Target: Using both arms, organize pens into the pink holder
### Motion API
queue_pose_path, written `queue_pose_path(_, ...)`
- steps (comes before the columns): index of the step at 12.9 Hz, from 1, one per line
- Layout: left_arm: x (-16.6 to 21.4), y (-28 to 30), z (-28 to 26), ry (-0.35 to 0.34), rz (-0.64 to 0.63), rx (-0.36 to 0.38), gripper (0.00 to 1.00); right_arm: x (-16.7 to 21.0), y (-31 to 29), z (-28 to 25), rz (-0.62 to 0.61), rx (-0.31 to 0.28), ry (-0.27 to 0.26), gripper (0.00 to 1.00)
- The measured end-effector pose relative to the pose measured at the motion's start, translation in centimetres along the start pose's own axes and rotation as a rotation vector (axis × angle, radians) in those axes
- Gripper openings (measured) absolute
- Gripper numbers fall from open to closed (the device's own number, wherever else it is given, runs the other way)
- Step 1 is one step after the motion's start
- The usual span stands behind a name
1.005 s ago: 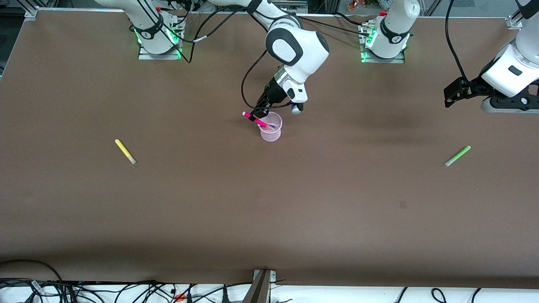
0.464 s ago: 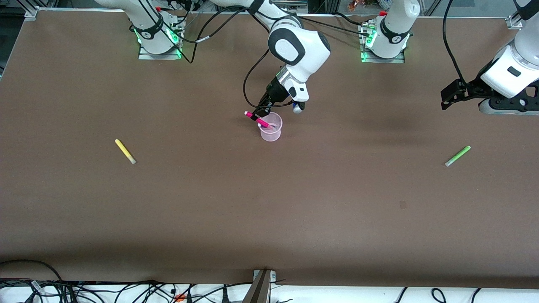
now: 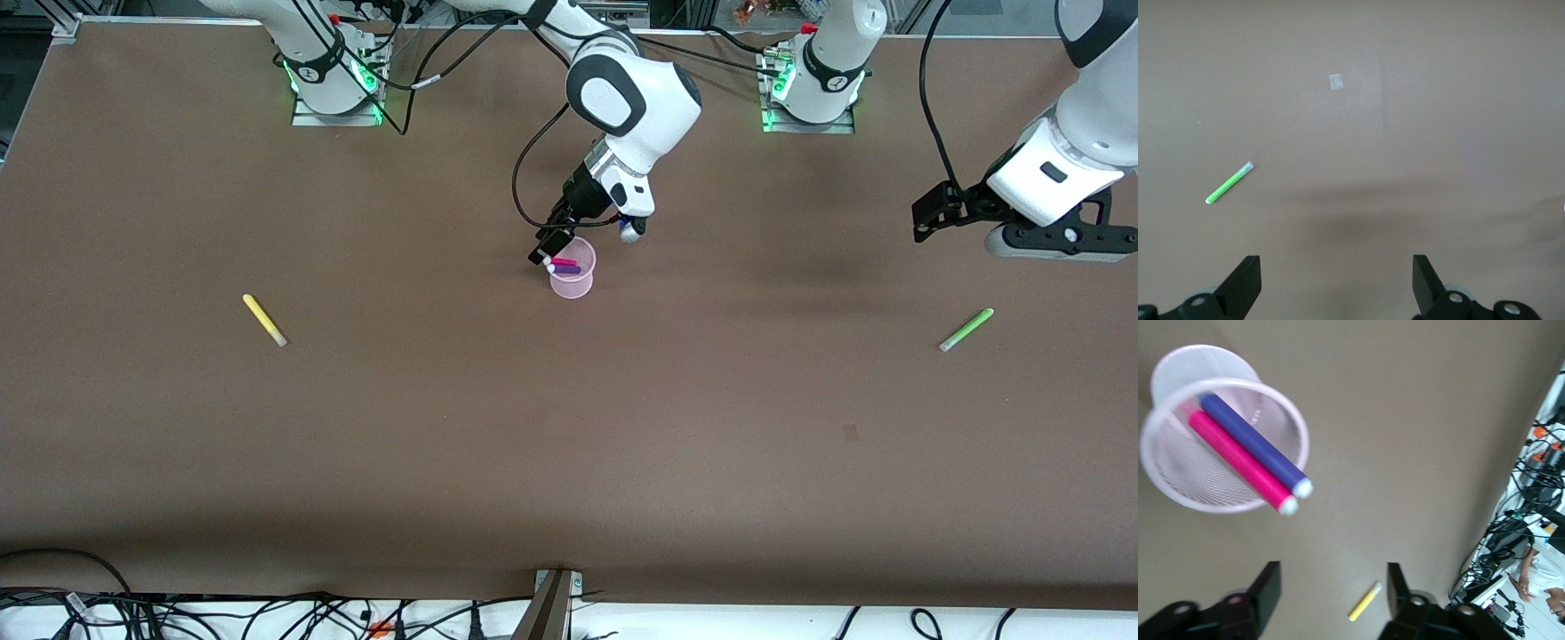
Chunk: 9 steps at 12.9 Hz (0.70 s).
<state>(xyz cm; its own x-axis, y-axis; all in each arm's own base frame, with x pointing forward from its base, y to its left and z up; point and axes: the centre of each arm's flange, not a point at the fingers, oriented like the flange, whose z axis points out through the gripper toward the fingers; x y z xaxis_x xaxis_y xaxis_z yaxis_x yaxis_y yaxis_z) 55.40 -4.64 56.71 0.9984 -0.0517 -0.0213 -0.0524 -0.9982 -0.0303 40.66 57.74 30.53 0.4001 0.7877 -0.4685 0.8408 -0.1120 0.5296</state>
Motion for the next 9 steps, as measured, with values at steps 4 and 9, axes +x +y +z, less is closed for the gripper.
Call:
queue_pose_path(4, 0.5, 0.3, -1.2, 0.035, 0.004, -0.002, 1.00, -5.8, 9.4, -2.6, 0.073, 0.102, -0.015, 0.99)
queue_pose_path(9, 0.5, 0.3, -1.3, 0.037, 0.004, -0.002, 1.00, -25.8, 30.1, 2.8, 0.449, 0.470, 0.048, 0.99)
